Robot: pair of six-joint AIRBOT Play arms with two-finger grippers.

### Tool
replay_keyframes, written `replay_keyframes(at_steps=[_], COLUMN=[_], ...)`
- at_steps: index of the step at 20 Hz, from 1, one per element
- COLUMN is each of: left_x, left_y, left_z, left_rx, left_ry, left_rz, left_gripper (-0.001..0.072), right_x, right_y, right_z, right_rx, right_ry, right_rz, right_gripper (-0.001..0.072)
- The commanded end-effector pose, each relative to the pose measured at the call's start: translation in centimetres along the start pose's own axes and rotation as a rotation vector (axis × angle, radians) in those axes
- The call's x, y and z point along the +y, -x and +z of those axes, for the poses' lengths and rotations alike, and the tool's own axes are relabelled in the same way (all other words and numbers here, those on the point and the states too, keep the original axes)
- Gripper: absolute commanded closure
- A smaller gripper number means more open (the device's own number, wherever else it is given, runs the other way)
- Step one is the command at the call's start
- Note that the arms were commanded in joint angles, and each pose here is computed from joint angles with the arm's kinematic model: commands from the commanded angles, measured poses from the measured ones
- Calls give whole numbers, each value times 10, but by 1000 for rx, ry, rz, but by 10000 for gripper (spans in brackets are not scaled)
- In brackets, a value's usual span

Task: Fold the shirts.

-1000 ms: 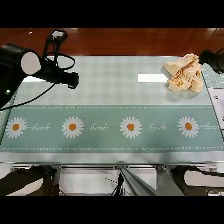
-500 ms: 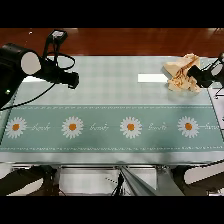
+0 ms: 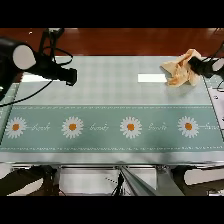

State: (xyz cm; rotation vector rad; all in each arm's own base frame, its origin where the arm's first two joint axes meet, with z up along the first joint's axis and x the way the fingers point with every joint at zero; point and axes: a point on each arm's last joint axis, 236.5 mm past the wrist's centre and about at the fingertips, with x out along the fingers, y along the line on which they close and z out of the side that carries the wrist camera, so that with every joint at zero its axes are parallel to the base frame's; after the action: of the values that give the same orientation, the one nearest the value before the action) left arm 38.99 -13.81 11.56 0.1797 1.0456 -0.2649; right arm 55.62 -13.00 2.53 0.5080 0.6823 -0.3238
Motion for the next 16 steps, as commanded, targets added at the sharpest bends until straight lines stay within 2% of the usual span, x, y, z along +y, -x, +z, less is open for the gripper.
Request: replay_keyframes(at_steps=[1, 5, 10, 13, 16], left_x=[2, 5, 9, 13, 15], left_y=[43, 141, 288, 336, 355], left_z=[21, 65, 81, 56, 33], left_rx=[-45, -245, -589, -682, -703], left_ry=[8, 23, 40, 44, 50], left_rz=[0, -10, -36, -40, -43], left_gripper=[-6, -6, -6, -6, -6], right_x=[61, 139, 193, 206, 223], right_y=[102, 271, 448, 489, 470], right_z=[66, 104, 85, 53, -4], right_rx=[-210, -477, -667, -621, -397], right_ry=[120, 247, 258, 280, 366], right_rz=[127, 313, 601, 711, 752], right_gripper=[685, 685, 685, 685, 685])
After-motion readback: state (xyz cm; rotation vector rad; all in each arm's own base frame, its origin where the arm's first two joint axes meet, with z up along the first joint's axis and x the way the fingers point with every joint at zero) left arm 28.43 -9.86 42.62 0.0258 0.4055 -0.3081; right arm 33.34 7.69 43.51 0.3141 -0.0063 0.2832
